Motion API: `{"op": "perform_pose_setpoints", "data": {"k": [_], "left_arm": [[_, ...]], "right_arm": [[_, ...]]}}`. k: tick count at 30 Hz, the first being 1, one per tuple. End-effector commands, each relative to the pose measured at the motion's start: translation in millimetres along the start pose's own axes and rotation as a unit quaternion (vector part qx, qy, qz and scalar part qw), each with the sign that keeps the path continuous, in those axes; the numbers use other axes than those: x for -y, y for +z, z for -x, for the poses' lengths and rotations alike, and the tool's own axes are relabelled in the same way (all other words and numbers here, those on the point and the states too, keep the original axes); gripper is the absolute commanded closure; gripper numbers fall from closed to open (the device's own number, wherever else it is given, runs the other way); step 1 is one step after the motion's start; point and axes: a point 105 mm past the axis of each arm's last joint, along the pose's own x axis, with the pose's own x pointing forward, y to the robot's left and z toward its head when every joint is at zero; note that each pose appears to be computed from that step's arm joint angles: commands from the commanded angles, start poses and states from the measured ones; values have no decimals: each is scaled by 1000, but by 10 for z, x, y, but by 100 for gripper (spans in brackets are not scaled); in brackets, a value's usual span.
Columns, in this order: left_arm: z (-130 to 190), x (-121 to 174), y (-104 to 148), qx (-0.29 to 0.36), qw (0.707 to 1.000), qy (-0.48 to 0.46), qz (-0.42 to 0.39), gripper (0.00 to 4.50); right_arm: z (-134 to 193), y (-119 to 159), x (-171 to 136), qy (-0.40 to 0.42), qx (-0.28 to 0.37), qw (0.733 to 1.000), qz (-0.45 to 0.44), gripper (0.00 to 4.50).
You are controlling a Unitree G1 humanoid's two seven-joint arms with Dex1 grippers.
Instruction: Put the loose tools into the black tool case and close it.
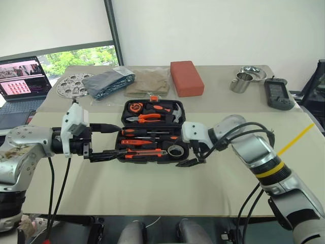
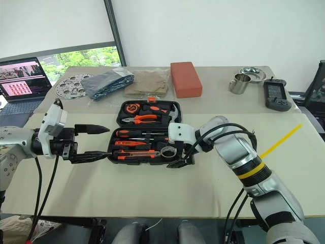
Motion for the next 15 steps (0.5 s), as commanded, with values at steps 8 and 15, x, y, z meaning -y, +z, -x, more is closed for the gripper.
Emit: {"op": "perform_pose_setpoints", "data": {"k": [8, 15], "left_arm": [[42, -50, 9, 5, 1000, 12, -17, 0], [23, 14, 43, 6, 1000, -7, -20, 0]], "right_arm": [[-194, 393, 47, -31, 91, 995, 8, 77], [-362, 403, -31, -17, 68, 997, 29, 315]]}}
